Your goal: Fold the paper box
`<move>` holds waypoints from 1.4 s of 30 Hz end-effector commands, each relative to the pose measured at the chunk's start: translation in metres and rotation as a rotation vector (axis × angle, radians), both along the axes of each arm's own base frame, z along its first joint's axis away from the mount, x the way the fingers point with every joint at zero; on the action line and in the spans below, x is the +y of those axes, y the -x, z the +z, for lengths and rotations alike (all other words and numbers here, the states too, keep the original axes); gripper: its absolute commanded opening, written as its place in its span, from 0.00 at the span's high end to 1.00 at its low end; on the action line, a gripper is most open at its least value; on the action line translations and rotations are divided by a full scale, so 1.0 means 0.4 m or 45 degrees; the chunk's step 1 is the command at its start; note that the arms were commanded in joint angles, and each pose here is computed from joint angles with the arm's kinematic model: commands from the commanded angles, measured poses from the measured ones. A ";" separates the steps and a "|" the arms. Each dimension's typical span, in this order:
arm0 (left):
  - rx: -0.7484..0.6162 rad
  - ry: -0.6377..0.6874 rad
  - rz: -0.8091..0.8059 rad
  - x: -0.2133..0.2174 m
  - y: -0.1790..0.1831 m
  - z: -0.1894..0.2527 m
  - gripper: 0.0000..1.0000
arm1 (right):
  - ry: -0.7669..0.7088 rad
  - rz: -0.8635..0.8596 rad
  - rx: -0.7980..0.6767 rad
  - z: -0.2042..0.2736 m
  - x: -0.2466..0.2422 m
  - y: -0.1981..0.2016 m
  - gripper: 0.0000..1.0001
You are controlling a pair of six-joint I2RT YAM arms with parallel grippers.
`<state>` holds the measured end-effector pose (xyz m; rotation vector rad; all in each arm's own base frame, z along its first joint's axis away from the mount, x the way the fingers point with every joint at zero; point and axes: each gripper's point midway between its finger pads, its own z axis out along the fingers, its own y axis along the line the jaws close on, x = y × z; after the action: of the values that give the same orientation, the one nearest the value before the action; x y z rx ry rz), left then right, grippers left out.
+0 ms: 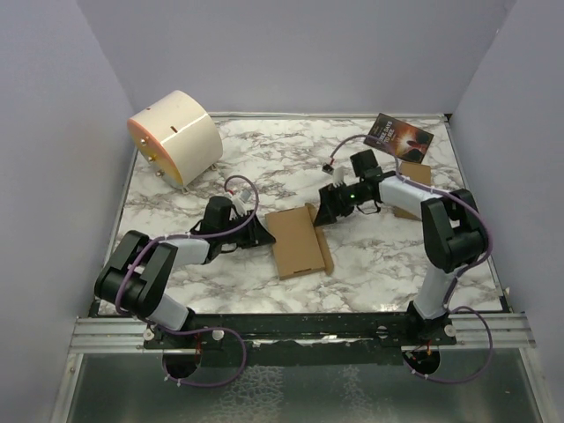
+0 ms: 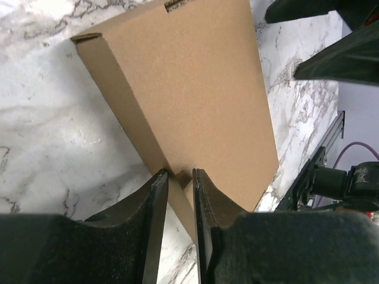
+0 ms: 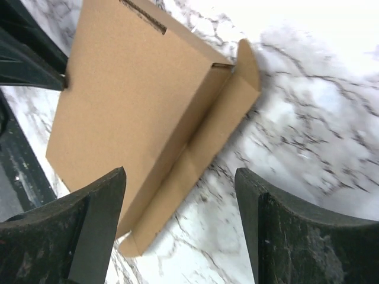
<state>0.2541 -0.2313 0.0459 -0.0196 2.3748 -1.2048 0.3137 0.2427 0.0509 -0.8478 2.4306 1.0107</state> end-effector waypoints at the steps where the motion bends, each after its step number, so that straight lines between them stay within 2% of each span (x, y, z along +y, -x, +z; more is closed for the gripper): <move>1: -0.051 -0.054 -0.048 -0.002 -0.018 0.001 0.73 | -0.264 0.103 -0.083 0.114 -0.028 -0.002 0.26; 5: -0.066 -0.090 -0.060 0.002 -0.035 0.001 0.71 | -0.241 0.181 -0.290 0.122 -0.048 -0.017 0.32; 7: -0.067 -0.102 -0.072 0.001 -0.044 0.001 0.71 | -0.224 0.212 -0.402 0.121 -0.052 -0.033 0.42; 12: -0.074 -0.138 -0.089 -0.004 -0.081 -0.002 0.70 | -0.303 0.449 -0.662 0.142 -0.024 -0.074 0.47; 13: -0.077 -0.145 -0.089 -0.005 -0.090 -0.001 0.70 | -0.300 0.460 -0.662 0.142 -0.019 -0.096 0.46; 17: -0.092 -0.185 -0.090 -0.007 -0.124 -0.004 0.69 | -0.394 0.374 -0.299 0.114 -0.015 -0.155 0.49; 19: -0.096 -0.184 -0.094 -0.012 -0.139 -0.004 0.69 | -0.431 0.356 -0.211 0.096 -0.015 -0.157 0.52; 24: -0.096 -0.185 -0.106 -0.027 -0.173 -0.015 0.69 | -0.355 0.285 -0.210 0.041 -0.038 -0.146 0.44; 28: -0.092 -0.176 -0.108 -0.038 -0.194 -0.017 0.69 | -0.297 0.241 -0.191 0.015 -0.061 -0.152 0.43; 35: -0.094 -0.173 -0.108 -0.041 -0.201 -0.014 0.69 | -0.180 0.233 -0.256 -0.010 -0.108 -0.135 0.48; 42: -0.090 -0.169 -0.105 -0.038 -0.191 -0.014 0.69 | -0.153 0.221 -0.226 -0.040 -0.117 -0.124 0.61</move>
<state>0.3323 -0.2511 0.0463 0.1610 2.3938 -1.0816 0.3549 0.2010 0.0331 -1.0562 2.1733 1.1551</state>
